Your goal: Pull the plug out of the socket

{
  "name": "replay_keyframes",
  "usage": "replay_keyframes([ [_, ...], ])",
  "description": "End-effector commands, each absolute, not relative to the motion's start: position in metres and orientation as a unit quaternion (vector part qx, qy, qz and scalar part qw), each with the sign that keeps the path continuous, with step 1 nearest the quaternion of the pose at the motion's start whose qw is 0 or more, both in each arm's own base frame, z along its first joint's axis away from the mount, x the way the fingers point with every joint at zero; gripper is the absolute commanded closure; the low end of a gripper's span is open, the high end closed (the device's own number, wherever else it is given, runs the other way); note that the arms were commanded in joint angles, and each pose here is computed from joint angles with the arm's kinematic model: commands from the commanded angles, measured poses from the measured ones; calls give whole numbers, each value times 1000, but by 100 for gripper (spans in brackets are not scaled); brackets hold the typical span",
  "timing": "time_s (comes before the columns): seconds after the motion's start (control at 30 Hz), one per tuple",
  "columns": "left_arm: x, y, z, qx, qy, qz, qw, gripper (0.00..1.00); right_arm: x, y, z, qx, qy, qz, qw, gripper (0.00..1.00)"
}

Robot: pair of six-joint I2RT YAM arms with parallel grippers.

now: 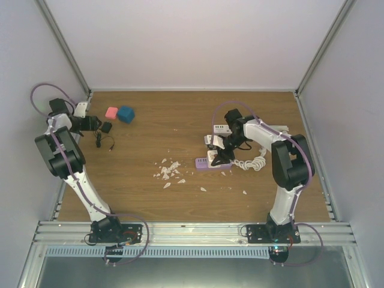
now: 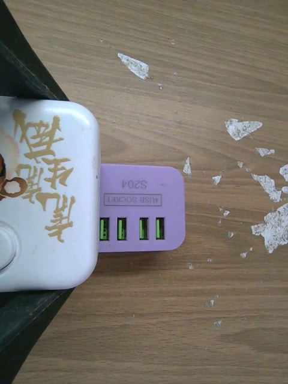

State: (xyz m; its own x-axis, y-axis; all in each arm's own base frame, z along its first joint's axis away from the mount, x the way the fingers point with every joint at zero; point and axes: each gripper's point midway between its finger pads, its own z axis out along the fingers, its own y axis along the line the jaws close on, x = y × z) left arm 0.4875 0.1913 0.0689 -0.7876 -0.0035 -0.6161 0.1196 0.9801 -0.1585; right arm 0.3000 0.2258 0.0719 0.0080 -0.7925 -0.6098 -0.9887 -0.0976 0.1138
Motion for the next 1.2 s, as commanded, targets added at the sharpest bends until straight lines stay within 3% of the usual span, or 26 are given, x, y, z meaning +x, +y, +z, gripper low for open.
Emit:
replay_keyframes([
  [0.0,495,165,133,96,903,-112,404,23,305,196,13,-694,684,204,94,49],
  [0.23,485,95,165,214,864,-139,434,23,310,226,21,-687,678,233,115,49],
  [0.7,453,-19,176,379,802,-174,428,23,312,306,37,-686,650,269,184,48],
  [0.9,440,-43,176,402,784,-211,424,22,312,310,45,-692,642,268,193,20],
  [1.17,418,-81,166,436,763,-240,411,18,323,310,77,-680,642,272,225,7],
])
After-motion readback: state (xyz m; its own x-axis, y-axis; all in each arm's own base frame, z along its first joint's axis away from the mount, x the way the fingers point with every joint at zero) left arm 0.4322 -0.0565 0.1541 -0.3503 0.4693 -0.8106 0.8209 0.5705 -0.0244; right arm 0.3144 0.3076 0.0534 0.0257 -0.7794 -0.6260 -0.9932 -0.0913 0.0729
